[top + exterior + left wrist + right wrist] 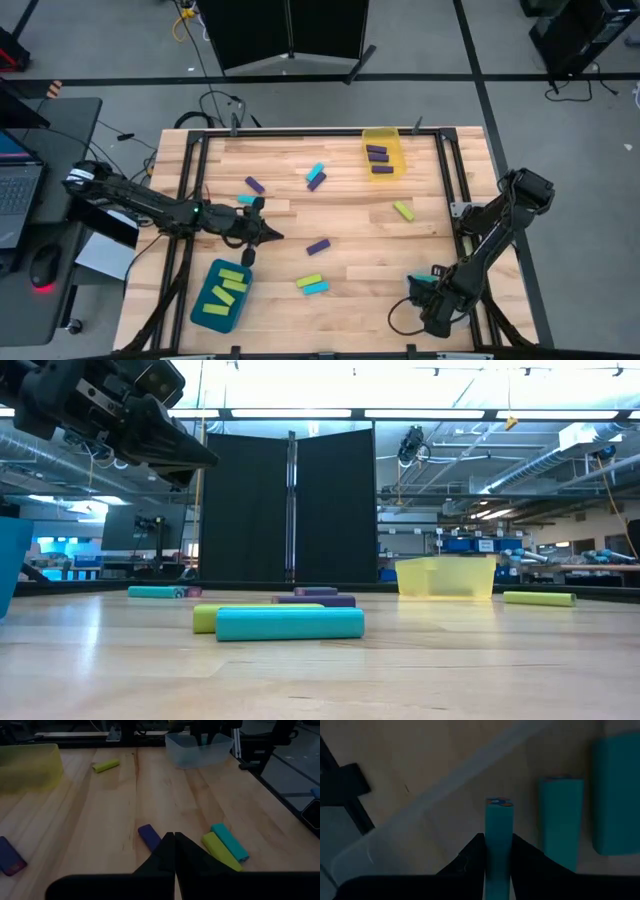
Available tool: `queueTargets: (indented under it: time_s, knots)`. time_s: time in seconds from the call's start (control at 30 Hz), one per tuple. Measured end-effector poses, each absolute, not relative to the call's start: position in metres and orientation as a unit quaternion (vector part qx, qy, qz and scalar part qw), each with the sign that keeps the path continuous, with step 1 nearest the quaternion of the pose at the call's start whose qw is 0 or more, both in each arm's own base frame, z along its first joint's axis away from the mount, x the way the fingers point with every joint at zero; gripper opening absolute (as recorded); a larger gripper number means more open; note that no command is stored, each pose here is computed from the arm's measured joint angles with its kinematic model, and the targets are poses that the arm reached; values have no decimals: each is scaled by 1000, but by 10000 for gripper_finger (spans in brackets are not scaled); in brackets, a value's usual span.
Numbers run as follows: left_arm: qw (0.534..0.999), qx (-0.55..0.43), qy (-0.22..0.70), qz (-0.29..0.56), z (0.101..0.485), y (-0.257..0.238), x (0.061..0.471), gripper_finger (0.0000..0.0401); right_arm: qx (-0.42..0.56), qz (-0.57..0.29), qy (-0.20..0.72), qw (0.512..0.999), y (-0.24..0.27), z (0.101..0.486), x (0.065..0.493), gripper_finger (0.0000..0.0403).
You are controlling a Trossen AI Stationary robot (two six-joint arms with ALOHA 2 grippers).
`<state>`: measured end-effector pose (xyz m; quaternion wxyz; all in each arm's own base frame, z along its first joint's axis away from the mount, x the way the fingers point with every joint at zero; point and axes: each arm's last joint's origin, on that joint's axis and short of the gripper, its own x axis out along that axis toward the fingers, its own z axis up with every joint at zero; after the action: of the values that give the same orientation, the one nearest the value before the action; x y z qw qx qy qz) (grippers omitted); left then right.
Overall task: Sort blocks
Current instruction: Put the light blue block into the transparent bin, then put the violet block into the transparent yellow bin
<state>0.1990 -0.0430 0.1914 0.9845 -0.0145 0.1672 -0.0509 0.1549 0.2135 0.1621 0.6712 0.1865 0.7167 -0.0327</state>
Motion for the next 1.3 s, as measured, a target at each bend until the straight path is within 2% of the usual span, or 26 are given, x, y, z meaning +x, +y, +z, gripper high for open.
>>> queueTargets:
  time_s: [0.1, 0.3, 0.5, 1.03, 1.17, 1.3]
  knots:
    - [984, -18, 168, -50, 191, -43, 199, 6, 182, -37, 720, 669, 214, 157, 157, 74]
    - [984, -23, 168, -49, 191, -43, 199, 5, 193, -42, 736, 647, 211, 152, 164, 123]
    - [985, -22, 168, -42, 191, -43, 199, 5, 213, -29, 728, 650, 204, 166, 166, 138]
    - [980, -35, 194, 22, 183, -39, 201, 5, 301, -65, 694, 651, 173, 223, 141, 126]
    - [974, -47, 217, 53, 176, -35, 210, 5, 321, -67, 664, 672, 165, 233, 140, 104]
    - [966, -45, 240, 90, 168, -32, 223, 5, 326, -69, 632, 700, 157, 240, 142, 61]
